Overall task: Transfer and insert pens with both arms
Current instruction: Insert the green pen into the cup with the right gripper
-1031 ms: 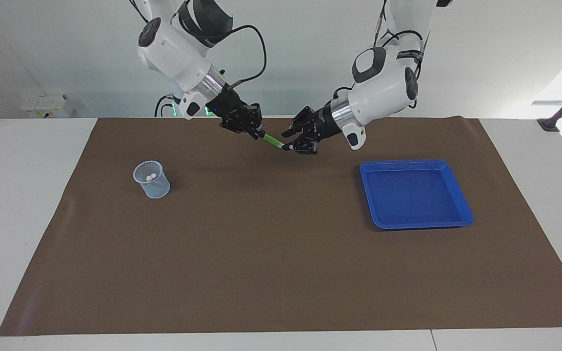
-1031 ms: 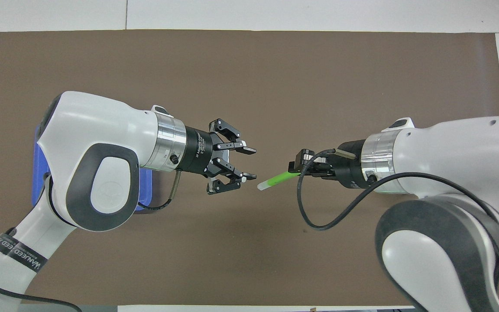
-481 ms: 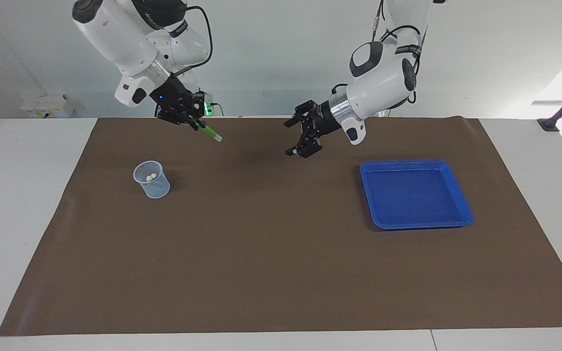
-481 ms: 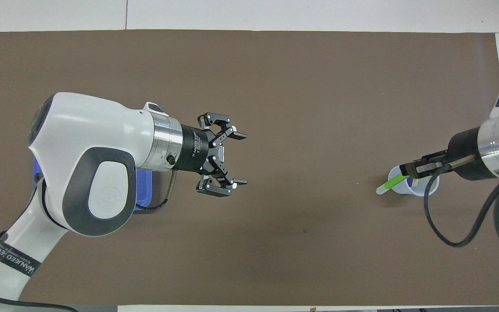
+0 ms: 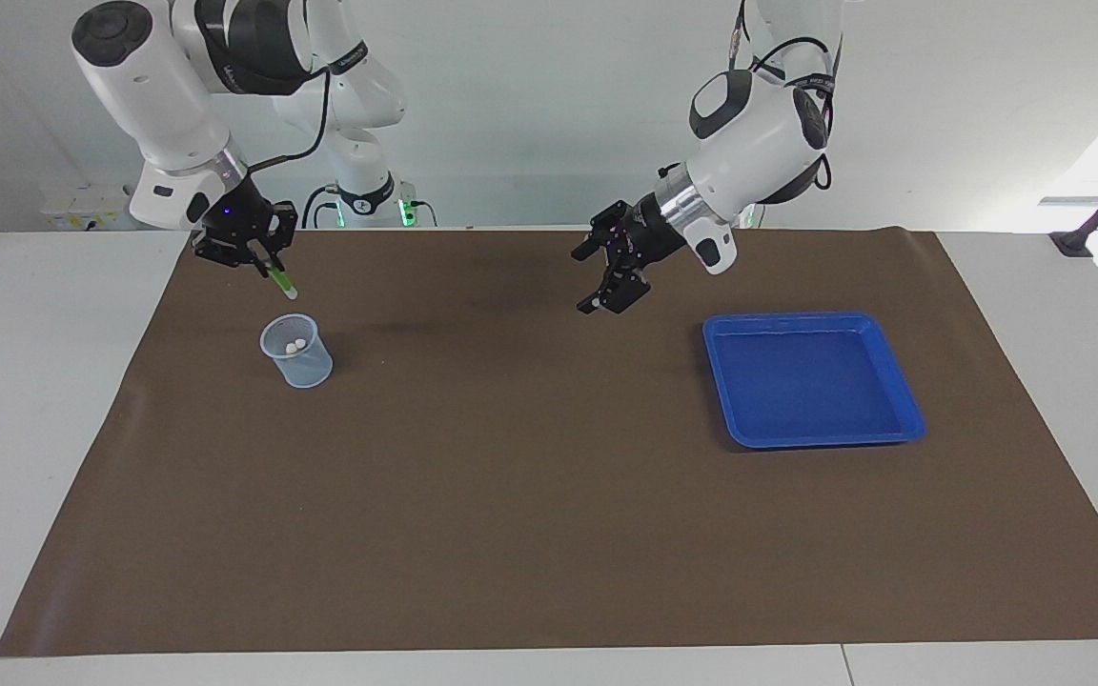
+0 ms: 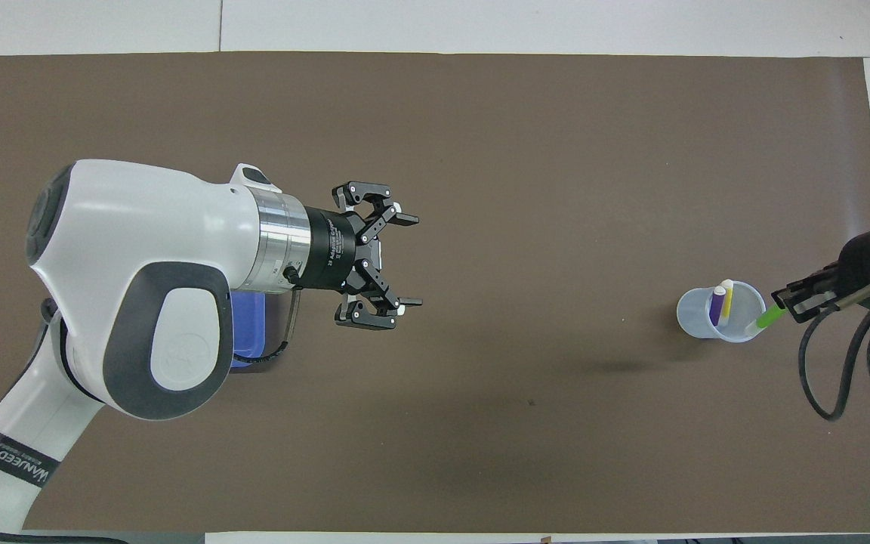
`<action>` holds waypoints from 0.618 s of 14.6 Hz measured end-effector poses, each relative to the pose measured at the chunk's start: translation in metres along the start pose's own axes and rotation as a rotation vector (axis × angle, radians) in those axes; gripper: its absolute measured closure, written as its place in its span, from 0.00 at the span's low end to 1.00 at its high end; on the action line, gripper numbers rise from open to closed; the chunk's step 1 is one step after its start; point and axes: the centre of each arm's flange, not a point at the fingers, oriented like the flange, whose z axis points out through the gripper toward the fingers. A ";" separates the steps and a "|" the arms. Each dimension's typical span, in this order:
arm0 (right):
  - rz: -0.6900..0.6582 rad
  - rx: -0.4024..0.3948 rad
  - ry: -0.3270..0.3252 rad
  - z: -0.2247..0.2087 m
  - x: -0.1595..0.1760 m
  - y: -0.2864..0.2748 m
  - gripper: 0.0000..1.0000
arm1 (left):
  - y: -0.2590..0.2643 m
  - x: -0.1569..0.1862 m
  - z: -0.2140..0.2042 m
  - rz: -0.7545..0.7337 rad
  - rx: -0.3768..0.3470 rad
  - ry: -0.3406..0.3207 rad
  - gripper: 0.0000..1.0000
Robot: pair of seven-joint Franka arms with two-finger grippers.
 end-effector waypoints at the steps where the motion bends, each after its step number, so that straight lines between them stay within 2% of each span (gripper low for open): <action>1: 0.003 -0.005 0.007 0.010 0.000 0.004 0.81 | 0.000 -0.002 0.000 0.005 -0.010 -0.001 0.00; 5: 0.016 -0.010 0.018 0.053 -0.002 0.024 0.81 | 0.000 -0.007 -0.001 0.014 -0.043 -0.005 0.00; 9: 0.012 -0.009 0.015 0.070 0.007 0.030 0.81 | 0.002 -0.006 -0.003 0.014 -0.053 -0.005 0.00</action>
